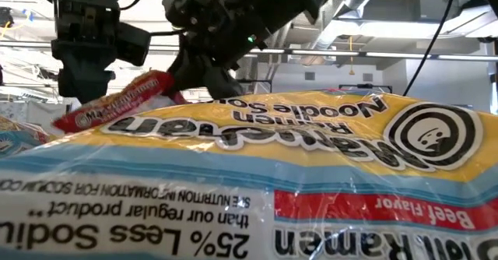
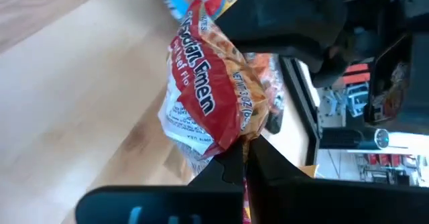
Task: Sort Maruchan noodles
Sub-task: Put the red noodle pack into the yellow bin
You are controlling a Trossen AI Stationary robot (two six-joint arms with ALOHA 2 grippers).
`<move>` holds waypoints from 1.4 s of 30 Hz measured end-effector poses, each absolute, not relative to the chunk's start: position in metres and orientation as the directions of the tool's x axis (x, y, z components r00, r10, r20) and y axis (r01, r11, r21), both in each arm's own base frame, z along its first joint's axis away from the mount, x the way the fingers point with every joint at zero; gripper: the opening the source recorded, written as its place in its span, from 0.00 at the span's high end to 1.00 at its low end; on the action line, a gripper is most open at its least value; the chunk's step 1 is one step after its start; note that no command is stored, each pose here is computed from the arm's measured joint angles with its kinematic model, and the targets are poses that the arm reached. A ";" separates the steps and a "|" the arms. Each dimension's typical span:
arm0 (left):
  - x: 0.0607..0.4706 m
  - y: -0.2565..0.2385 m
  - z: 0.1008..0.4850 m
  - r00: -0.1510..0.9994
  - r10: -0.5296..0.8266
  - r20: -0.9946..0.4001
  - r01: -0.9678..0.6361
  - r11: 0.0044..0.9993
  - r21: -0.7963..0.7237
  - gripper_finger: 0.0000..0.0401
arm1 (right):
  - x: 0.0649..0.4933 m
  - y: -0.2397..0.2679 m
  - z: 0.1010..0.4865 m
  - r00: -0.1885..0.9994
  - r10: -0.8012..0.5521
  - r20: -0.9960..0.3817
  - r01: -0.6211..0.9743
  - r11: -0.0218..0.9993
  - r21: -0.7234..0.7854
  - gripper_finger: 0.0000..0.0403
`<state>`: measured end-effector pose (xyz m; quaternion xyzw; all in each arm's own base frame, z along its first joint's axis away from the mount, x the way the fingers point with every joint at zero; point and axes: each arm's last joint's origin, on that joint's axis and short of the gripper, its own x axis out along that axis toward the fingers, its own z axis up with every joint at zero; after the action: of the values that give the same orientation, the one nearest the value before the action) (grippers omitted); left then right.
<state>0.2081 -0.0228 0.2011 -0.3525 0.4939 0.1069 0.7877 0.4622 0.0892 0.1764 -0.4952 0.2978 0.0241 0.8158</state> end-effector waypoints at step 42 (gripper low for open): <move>0.197 -0.001 0.215 0.548 -0.088 -0.832 -0.543 0.718 -0.434 0.89 | 0.438 0.099 0.218 0.703 -0.409 -0.583 -0.368 0.492 -0.789 0.99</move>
<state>0.1971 -0.0010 0.2148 -0.3477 0.4540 0.1409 0.8082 0.4380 0.0989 0.2176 -0.5040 0.3854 -0.0131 0.7728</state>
